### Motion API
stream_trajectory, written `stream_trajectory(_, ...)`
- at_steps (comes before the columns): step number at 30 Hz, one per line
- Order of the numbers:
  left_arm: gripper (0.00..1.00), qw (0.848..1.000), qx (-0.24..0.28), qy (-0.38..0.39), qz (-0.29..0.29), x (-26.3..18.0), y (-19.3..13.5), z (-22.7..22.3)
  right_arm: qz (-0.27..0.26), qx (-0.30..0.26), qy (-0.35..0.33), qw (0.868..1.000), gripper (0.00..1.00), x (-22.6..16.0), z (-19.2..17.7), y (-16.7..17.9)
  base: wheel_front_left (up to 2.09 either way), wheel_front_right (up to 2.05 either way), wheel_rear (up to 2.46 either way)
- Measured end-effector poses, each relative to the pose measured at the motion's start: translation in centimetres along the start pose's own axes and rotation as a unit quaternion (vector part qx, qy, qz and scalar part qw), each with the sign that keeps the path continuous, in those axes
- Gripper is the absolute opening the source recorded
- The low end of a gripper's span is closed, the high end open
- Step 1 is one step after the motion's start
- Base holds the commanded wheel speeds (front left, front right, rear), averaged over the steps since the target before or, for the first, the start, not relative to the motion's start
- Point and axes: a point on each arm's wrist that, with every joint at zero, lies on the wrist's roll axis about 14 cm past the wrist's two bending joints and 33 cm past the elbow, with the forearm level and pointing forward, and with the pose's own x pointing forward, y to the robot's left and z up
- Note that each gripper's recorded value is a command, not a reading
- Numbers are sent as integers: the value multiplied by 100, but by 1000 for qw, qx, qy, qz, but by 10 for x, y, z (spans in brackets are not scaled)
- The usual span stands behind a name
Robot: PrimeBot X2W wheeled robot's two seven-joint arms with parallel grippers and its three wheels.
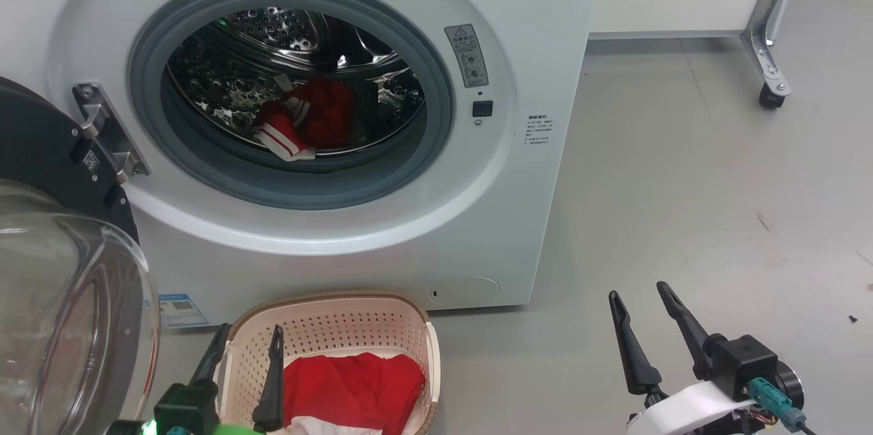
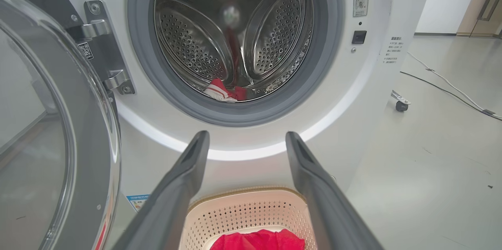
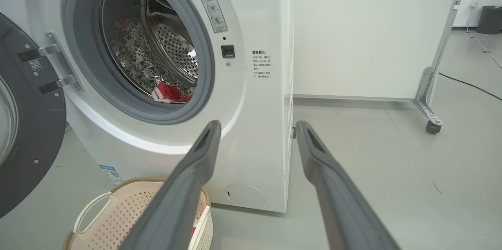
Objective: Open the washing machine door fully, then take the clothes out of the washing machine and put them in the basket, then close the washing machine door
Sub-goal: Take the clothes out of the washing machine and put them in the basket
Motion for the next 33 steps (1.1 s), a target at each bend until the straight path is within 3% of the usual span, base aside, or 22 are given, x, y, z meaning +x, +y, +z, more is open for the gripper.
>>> stream_trajectory(33, 100, 1000, -4, -14, -7, -15, -9, 12, -2, 3, 1, 1000, 100, -5, -1, 1, 0, 0, 0)
